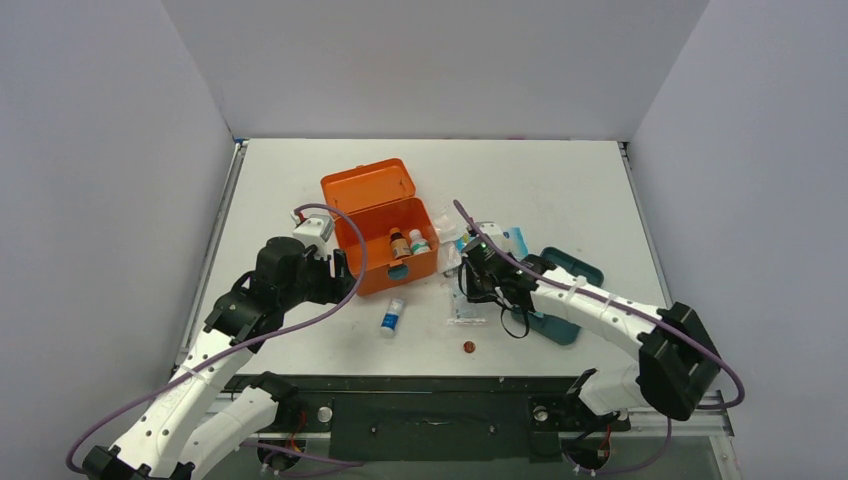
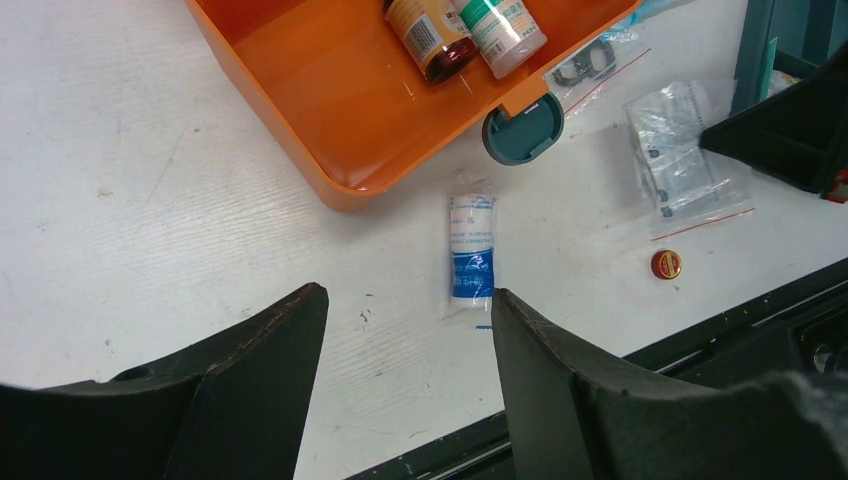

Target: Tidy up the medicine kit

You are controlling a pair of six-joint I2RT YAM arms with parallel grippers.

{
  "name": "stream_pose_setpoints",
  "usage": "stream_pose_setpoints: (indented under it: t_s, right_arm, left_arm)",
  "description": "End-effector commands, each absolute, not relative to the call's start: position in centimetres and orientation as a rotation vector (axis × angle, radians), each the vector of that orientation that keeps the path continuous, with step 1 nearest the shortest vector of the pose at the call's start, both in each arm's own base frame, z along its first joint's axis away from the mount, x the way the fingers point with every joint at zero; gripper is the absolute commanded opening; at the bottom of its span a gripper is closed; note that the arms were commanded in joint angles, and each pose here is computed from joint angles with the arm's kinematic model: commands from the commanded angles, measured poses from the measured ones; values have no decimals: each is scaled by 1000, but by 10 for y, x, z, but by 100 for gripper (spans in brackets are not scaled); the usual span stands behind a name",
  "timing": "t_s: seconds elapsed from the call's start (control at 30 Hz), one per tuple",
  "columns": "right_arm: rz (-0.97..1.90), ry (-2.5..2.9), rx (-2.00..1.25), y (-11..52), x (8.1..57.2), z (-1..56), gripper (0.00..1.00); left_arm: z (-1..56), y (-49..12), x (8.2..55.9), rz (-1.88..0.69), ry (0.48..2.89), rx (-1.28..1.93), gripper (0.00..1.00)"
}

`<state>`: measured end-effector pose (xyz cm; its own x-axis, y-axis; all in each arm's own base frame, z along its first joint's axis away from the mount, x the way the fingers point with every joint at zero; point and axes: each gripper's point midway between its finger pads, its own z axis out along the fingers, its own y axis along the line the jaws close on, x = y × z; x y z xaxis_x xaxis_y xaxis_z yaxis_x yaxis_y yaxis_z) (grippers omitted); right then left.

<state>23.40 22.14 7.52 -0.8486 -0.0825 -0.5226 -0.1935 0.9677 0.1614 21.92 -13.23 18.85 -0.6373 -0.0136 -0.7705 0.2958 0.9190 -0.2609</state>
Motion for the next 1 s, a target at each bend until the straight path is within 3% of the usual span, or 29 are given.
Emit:
stream_pose_setpoints:
  t_s: [0.0, 0.33, 0.97]
  right_arm:
    - [243, 2452, -45, 202, 250, 123, 0]
    - [118, 2357, 312, 120, 266, 151, 0]
    - [-71, 2328, 600, 30, 290, 137, 0]
  left_arm:
    - [199, -135, 224, -470, 2177, 206, 59]
    - [202, -136, 223, -481, 2164, 211, 59]
    - [206, -136, 221, -490, 2146, 214, 59]
